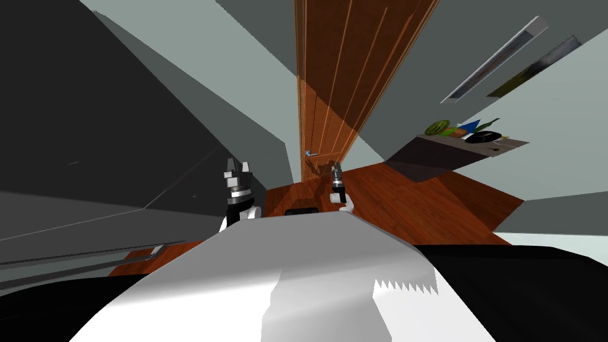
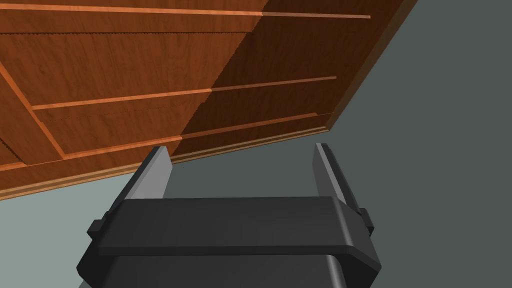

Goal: Pull the door open

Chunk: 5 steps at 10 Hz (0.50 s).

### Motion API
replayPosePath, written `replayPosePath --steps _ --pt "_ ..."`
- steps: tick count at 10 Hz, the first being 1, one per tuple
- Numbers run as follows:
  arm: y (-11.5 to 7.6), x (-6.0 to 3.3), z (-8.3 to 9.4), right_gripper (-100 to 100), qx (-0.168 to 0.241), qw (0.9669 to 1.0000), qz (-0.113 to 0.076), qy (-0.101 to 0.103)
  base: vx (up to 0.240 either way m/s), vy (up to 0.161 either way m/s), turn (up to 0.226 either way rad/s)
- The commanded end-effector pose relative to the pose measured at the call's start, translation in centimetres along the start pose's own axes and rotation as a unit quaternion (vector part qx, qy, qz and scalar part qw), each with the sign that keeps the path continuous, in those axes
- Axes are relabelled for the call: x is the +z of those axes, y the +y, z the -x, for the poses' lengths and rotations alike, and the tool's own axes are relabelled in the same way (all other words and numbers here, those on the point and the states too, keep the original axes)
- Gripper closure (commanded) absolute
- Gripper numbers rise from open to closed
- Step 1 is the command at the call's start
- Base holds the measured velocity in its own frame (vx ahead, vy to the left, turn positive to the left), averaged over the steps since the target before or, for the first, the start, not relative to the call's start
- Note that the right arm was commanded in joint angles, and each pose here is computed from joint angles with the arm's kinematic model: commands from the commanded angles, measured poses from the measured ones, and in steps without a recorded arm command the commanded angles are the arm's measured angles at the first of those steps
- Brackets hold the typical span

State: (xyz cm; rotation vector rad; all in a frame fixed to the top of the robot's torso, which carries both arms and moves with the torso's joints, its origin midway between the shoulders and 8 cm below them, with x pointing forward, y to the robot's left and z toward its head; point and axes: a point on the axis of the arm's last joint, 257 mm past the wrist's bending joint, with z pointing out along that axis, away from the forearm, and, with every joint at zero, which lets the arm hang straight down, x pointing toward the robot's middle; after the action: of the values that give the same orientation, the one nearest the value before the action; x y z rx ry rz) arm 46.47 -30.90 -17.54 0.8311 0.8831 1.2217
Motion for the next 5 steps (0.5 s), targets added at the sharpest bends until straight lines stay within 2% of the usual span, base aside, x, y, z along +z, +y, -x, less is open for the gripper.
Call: replayPosePath --steps 1,2,5 --pt "-0.9 -0.12 0.1 -100 0.002 1.0000 -0.009 0.000 0.056 -0.023 0.045" --pt "-1.9 -0.20 0.2 -100 0.005 0.9998 -0.018 -0.001 0.053 -0.018 0.081" --pt "-3.4 -0.54 0.2 -100 0.008 0.9995 -0.031 -0.001 0.049 -0.011 0.087"
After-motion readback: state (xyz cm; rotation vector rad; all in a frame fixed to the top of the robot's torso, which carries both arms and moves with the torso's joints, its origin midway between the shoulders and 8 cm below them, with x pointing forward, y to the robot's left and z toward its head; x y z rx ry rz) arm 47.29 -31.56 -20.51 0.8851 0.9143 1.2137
